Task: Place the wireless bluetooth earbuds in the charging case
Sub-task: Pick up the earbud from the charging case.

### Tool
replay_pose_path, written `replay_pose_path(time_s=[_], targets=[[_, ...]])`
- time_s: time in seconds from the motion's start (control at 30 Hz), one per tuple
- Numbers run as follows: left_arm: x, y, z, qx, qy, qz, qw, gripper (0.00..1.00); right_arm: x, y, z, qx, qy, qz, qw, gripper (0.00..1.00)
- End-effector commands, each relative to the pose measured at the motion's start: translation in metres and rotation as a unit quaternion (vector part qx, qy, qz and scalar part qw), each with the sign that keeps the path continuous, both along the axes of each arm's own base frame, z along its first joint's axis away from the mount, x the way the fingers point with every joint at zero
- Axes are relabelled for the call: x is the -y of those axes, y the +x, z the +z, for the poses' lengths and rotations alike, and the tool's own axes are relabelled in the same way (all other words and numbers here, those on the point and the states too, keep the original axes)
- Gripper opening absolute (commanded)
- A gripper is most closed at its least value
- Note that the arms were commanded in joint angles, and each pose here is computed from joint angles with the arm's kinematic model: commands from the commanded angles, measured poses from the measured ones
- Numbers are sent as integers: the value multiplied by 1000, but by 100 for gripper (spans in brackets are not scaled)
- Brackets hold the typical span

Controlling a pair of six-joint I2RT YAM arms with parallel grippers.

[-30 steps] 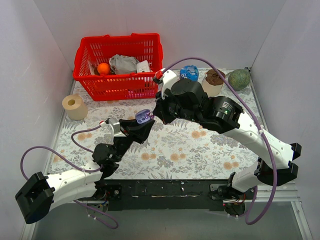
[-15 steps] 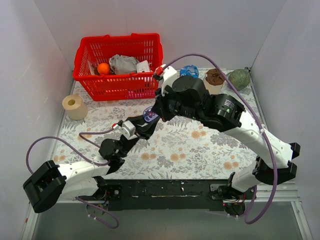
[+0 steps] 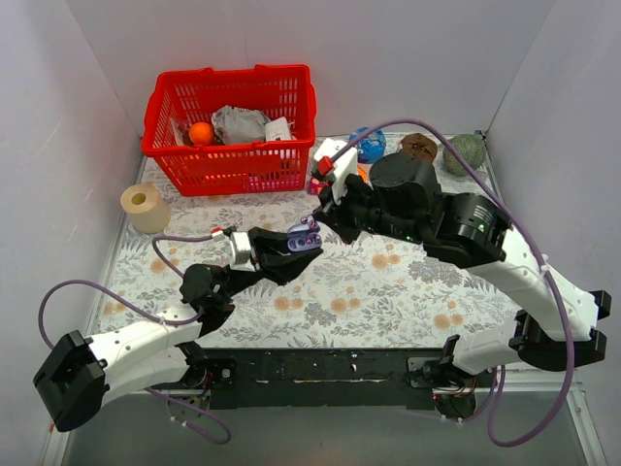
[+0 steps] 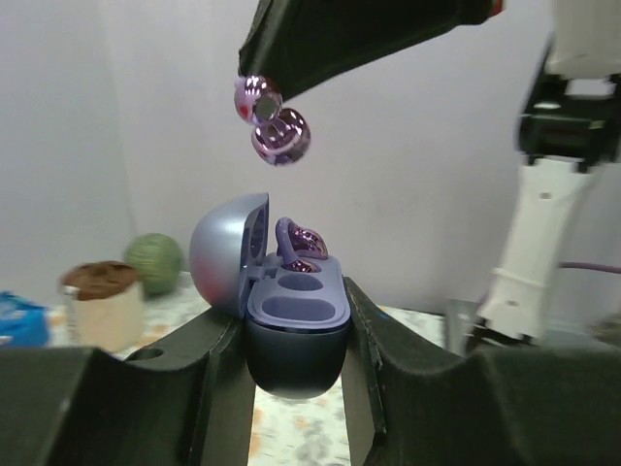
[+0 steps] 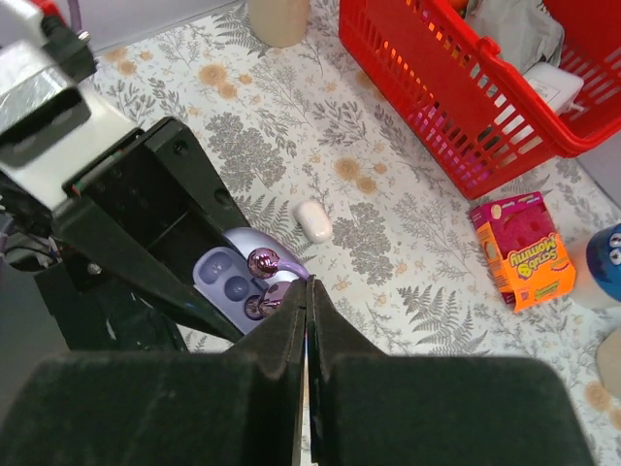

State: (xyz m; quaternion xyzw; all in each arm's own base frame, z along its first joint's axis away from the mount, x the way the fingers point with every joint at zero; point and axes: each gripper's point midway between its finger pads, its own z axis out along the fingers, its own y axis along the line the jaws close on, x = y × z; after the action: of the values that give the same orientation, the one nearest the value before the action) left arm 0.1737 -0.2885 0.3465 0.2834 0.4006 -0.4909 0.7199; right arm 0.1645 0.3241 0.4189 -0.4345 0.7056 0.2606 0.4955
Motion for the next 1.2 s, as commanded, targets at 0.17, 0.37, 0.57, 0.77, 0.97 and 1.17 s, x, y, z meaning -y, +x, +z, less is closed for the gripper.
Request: replay_pose_path(time_s=[0.17, 0.37, 0.57, 0.77, 0.97, 1.17], targets=[[11, -78, -25, -175, 60, -260, 948, 1, 8, -36, 30, 66, 48, 108, 991, 1], [-2, -101, -21, -208, 55, -330, 919, 2, -3, -73, 19, 115, 46, 201, 972, 1], [-15, -119, -13, -214, 57, -382, 897, 0, 1, -86, 20, 220, 73, 237, 943, 1], [-14, -139, -25, -266, 127, -474, 830, 0, 13, -84, 24, 321, 132, 223, 911, 1], [-24, -150, -36, -301, 123, -536, 779, 0, 6, -91, 29, 357, 150, 244, 889, 1], [-26, -154, -22, -249, 133, -539, 794, 0, 0, -98, 23, 377, 141, 275, 873, 1]])
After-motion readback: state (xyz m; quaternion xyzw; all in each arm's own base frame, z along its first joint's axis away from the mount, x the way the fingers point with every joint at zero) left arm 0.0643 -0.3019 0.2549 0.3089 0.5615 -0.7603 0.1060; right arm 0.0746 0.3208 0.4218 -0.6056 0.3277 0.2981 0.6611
